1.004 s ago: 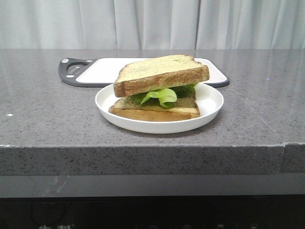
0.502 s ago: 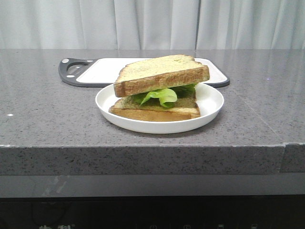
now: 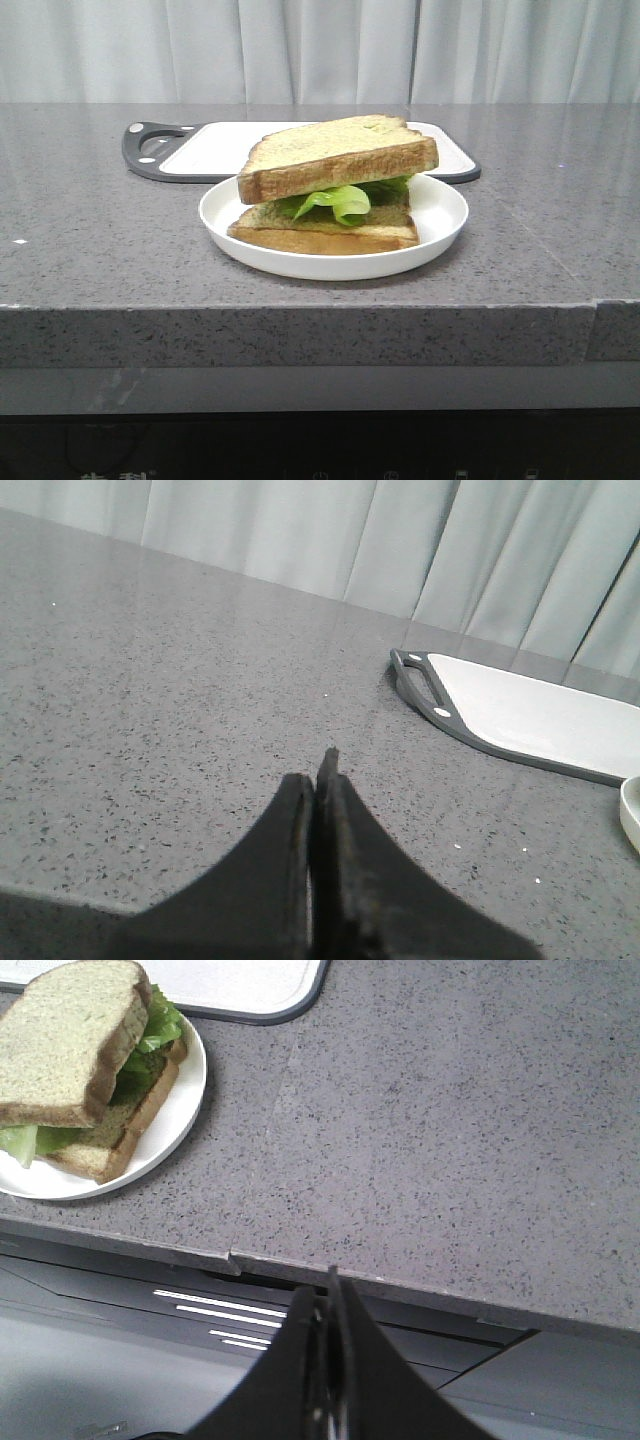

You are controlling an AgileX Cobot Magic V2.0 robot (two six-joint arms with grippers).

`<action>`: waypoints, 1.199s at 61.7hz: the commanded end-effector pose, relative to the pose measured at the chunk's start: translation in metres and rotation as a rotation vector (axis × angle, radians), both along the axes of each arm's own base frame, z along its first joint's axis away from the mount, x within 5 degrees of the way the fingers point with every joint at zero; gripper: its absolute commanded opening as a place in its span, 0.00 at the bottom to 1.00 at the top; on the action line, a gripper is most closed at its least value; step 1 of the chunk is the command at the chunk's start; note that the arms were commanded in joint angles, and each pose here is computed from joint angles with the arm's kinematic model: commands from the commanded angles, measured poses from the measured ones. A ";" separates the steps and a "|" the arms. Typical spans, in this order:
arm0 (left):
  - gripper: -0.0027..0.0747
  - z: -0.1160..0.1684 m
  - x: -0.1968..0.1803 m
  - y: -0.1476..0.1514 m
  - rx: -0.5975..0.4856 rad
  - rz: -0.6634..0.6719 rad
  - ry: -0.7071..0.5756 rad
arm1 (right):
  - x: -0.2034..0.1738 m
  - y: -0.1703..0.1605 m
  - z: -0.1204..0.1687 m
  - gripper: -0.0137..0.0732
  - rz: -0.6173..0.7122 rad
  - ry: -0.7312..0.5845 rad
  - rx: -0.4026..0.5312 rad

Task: Left arm grabs bread, right arm adds lettuce

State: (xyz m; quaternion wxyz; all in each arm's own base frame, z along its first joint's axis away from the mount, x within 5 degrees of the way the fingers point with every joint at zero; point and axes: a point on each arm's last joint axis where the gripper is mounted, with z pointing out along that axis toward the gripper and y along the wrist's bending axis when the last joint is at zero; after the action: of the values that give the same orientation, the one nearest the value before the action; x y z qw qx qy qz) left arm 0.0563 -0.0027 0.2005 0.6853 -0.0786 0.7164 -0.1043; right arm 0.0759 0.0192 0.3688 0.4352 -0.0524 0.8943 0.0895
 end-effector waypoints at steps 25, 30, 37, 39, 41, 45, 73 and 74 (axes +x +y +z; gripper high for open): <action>0.01 0.018 -0.003 0.001 0.134 0.023 -0.222 | 0.002 0.000 0.011 0.08 -0.007 -0.077 0.014; 0.01 0.020 -0.003 0.001 0.147 0.026 -0.250 | 0.002 0.000 0.011 0.08 -0.007 -0.077 0.014; 0.01 0.019 -0.003 0.001 0.147 0.025 -0.234 | 0.002 0.000 0.011 0.08 -0.007 -0.077 0.014; 0.01 0.018 -0.003 0.001 0.148 0.024 -0.229 | 0.002 0.000 0.011 0.08 -0.007 -0.077 0.014; 0.01 0.018 -0.003 0.001 0.148 0.024 -0.229 | 0.002 0.000 0.011 0.08 -0.007 -0.077 0.014; 0.01 0.019 -0.003 0.001 0.147 0.025 -0.237 | 0.002 0.000 0.011 0.08 -0.007 -0.077 0.014; 0.01 0.019 -0.003 0.001 0.147 0.025 -0.237 | 0.002 0.000 0.011 0.08 -0.007 -0.077 0.014; 0.01 0.019 -0.003 0.001 0.147 0.025 -0.237 | 0.002 0.000 0.011 0.08 -0.007 -0.077 0.014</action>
State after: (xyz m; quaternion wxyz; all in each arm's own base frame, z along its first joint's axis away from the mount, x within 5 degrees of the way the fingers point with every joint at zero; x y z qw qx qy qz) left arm 0.0560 -0.0017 0.2127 0.7381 -0.0252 0.6724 -0.0505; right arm 0.0757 0.0192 0.3686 0.4336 -0.0526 0.8951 0.0895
